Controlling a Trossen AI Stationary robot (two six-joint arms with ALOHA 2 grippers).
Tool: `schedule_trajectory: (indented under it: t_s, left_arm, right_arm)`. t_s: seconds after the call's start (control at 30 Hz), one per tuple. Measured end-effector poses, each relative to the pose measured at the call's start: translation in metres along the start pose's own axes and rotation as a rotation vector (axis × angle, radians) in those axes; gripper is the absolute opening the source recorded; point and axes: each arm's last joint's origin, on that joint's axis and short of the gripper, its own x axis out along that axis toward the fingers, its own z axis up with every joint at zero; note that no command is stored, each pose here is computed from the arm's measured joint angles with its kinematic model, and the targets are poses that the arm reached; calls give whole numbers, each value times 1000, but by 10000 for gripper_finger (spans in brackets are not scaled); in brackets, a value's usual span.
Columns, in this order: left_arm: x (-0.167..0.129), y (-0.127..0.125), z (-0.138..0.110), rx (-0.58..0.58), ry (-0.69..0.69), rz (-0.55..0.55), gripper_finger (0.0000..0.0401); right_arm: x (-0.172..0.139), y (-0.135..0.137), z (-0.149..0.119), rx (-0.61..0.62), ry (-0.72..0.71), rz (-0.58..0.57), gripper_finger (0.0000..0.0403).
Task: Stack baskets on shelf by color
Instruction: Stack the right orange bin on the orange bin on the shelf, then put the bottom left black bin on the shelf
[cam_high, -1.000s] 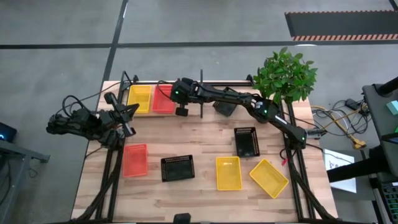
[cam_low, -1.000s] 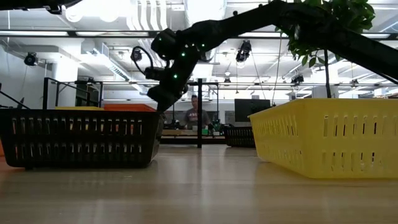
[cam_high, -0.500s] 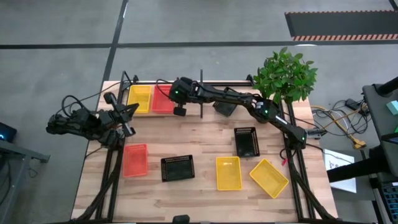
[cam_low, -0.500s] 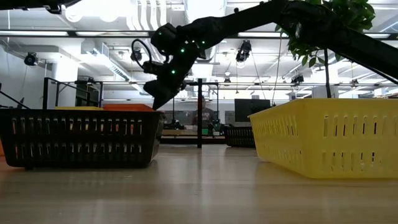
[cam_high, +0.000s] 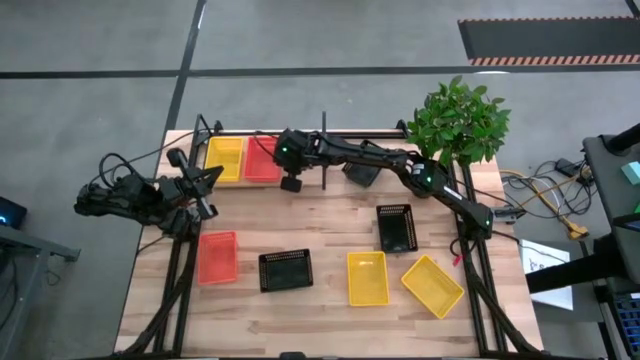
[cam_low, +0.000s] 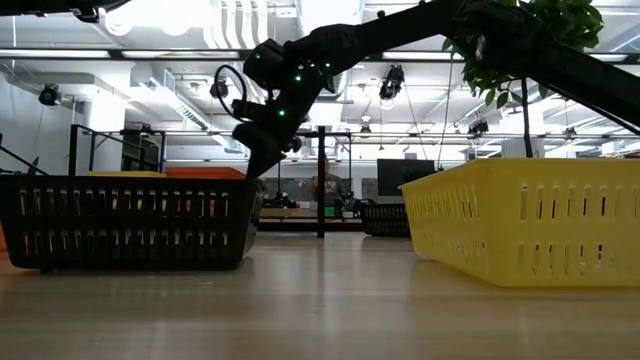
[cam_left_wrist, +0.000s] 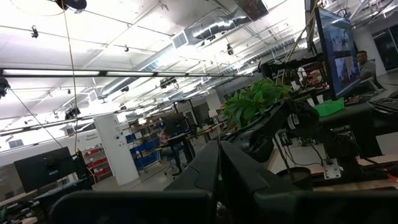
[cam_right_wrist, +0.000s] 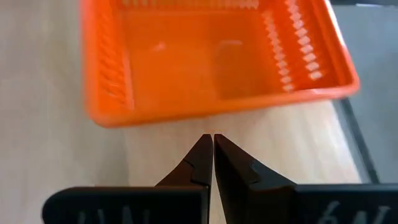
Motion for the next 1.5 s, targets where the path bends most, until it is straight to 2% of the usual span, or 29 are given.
schedule_trajectory:
  t_s: [0.2, 0.73, 1.37, 1.5]
  left_arm:
    - [0, 0, 0, 0, 0, 0, 0]
    - [0, 0, 0, 0, 0, 0, 0]
    - [0, 0, 0, 0, 0, -1, 0]
    - [0, 0, 0, -1, 0, -1, 0]
  right_arm:
    - [-1, 3, 5, -1, -45, 7, 8]
    - [-10, 6, 3, -9, 6, 21, 8]
    - [-22, 43, 8, -85, 34, 67, 8]
    - [-24, 57, 9, -126, 40, 82, 8]
